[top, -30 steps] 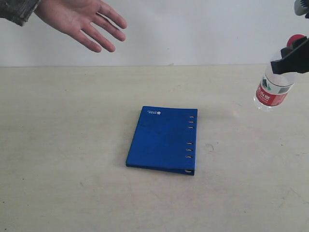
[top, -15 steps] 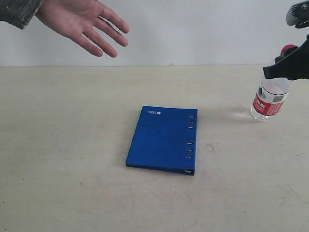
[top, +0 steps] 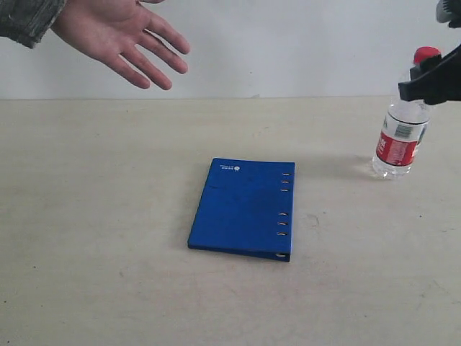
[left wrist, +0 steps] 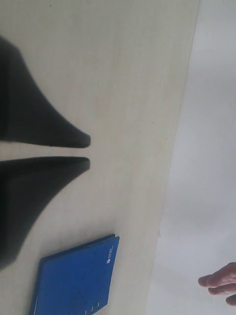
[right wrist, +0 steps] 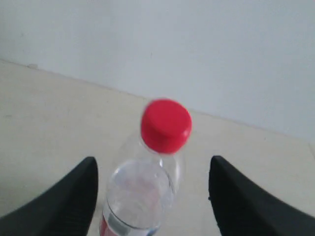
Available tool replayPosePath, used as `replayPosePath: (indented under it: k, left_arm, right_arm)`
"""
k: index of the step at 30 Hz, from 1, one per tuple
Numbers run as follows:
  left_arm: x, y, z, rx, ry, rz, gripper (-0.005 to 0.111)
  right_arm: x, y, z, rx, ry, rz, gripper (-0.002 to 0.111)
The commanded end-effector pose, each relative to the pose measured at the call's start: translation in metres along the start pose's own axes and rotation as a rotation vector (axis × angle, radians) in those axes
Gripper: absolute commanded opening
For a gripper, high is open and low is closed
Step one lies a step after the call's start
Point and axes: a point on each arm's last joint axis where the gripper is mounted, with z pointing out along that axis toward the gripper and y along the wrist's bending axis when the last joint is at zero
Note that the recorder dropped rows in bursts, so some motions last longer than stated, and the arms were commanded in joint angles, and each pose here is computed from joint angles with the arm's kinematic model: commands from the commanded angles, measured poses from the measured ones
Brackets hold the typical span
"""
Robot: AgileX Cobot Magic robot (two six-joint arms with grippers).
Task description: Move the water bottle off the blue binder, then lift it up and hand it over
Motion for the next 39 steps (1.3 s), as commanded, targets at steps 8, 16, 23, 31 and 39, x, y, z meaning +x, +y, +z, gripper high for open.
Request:
replayPosePath:
  k: [8,16,23,31,39]
  left_arm:
    - [0.000,0.000,0.000,0.009,-0.006,0.002,0.007]
    - [0.000,0.000,0.000,0.009,-0.006,0.002,0.007]
    - [0.000,0.000,0.000,0.002,-0.007,0.101,0.007]
    - [-0.001,0.006,0.000,-0.063,-0.005,0.428,0.007]
    - [-0.008,0.015,-0.001,-0.189,-0.026,0.871,0.007]
  right_arm:
    - [-0.062,-0.018,-0.105,0.052,-0.323,0.034,0.059]
    - [-0.008,0.060,-0.127,-0.534,0.291,-0.087,0.059]
    - [0.048,0.103,-0.116,-0.676,0.473,-0.183,0.059]
    - [0.059,0.125,-0.098,-0.700,0.527,0.275,0.059]
    - [0.057,0.122,-0.080,-0.585,0.450,0.326,0.059]
